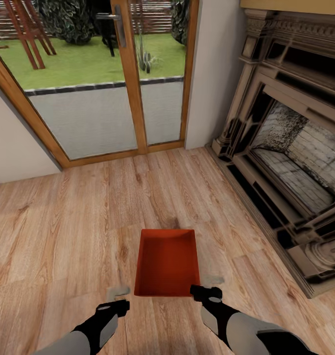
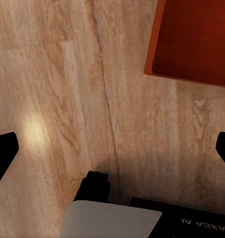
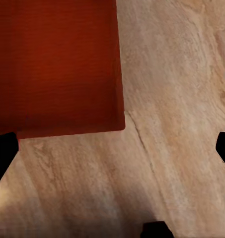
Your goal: Move the two storage containers from the living room to the garage. In the garage, place one container on the floor and stack the other container on top of it (either order is fine).
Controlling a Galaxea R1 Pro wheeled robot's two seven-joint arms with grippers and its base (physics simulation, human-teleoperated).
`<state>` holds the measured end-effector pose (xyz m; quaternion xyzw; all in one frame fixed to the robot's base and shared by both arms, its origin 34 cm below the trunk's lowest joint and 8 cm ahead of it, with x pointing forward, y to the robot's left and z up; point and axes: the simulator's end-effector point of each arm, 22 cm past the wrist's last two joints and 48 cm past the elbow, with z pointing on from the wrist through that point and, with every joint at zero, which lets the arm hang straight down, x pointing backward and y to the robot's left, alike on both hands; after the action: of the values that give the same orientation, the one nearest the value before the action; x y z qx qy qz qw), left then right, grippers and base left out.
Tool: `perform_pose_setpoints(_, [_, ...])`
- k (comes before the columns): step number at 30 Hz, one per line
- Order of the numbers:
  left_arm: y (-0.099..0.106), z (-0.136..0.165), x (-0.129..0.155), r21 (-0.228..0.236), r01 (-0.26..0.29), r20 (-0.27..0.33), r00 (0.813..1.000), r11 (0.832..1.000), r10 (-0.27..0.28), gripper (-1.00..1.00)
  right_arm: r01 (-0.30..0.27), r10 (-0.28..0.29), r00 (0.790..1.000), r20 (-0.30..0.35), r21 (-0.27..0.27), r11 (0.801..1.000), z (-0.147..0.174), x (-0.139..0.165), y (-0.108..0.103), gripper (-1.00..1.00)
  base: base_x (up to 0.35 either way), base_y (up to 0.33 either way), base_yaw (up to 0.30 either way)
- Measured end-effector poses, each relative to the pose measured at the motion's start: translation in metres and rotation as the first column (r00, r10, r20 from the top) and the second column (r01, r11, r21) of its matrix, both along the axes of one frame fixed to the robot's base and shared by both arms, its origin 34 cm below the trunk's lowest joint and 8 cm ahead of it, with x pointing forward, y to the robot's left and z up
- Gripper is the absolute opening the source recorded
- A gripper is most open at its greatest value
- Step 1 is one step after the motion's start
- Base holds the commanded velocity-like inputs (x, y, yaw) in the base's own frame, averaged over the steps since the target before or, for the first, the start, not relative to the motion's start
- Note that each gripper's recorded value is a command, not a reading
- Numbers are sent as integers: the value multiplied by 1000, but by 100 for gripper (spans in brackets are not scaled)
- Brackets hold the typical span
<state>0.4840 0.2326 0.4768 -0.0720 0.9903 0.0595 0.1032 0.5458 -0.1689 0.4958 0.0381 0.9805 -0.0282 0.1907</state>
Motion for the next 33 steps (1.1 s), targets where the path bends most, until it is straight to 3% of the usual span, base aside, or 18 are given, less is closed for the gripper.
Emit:
perform_pose_setpoints(1, [-3, -1, -4, 1, 17, -5, 1000, 1000, -17, 100, -103, 102, 988, 114, 3, 995, 10, 22, 11, 100, 0, 0, 0])
perform_pose_setpoints(3, [-6, -1, -4, 1, 35, -5, 999, 999, -35, 100, -117, 115, 978, 174, 4, 993, 17, 33, 15, 100, 0, 0, 0])
perform_pose_setpoints(7, [-11, 0, -1, 8, 88, 2, 996, 996, -88, 100, -110, 108, 976, 190, 0, 994, 18, 36, 10, 100, 0, 0, 0])
perform_pose_setpoints(11, [-11, 1, 1, 14, 107, 10, 994, 994, -107, 100, -107, 106, 976, 191, -2, 994, 18, 37, 8, 100, 0, 0, 0])
perform_pose_setpoints(15, [-11, 2, 7, 20, 106, 49, 993, 994, -106, 100, -105, 103, 976, 191, -2, 994, 18, 37, 7, 100, 0, 0, 0])
perform_pose_setpoints(23, [-10, 2, 8, 24, 104, 62, 992, 994, -106, 100, -104, 102, 976, 191, -2, 995, 18, 37, 6, 100, 13, 0, 0])
perform_pose_setpoints(28, [-7, 3, 9, 28, 102, 70, 992, 994, -104, 100, -103, 102, 976, 191, -2, 995, 18, 37, 6, 100, 236, -50, 0])
perform_pose_setpoints(33, [-6, 5, 14, 34, 94, 114, 989, 995, -98, 100, -104, 102, 976, 191, -2, 995, 18, 37, 6, 100, 134, -11, 0])
